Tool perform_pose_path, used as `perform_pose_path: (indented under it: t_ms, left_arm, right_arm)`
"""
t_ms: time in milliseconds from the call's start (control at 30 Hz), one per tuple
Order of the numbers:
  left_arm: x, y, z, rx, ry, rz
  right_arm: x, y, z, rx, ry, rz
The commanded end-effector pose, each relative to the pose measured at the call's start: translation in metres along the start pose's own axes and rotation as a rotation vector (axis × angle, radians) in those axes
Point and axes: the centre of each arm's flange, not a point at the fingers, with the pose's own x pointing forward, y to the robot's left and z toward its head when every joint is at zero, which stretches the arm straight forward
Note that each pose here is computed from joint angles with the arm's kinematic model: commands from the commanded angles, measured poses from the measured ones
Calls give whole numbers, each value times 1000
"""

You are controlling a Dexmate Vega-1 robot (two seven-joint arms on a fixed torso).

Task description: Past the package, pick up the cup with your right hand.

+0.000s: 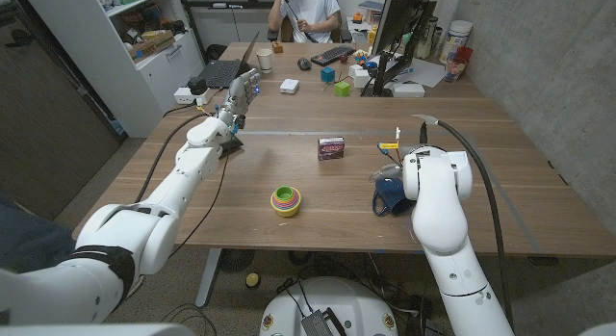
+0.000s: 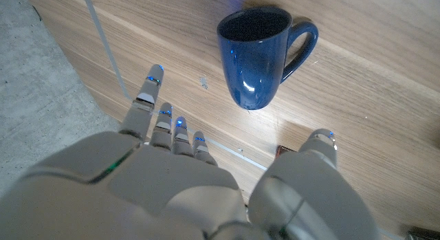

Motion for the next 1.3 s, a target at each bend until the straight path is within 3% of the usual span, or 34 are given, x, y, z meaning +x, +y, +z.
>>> perform_pose_path:
  t_ms: [33,300,600,767,1067,1300]
  left_arm:
    - [12,-2,4,-2,-16,-12]
    - [16,-1,3,3,-52,19]
    - [28,-1,-3,-14,9,51]
    - [33,-3,2,5,18,43]
    - [33,-3,7,8,-5,34]
    - [35,-2,7,8,12,37]
  right_arm:
    - [8,4,9,-8,-15,34]
    - [15,2,7,-16,-10,21]
    - [25,2,9,-11,-21,17]
    - [29,4,10,4,-33,15]
    - [26,2,14,11,-31,3]
    - [27,0,12,18,-20,5]
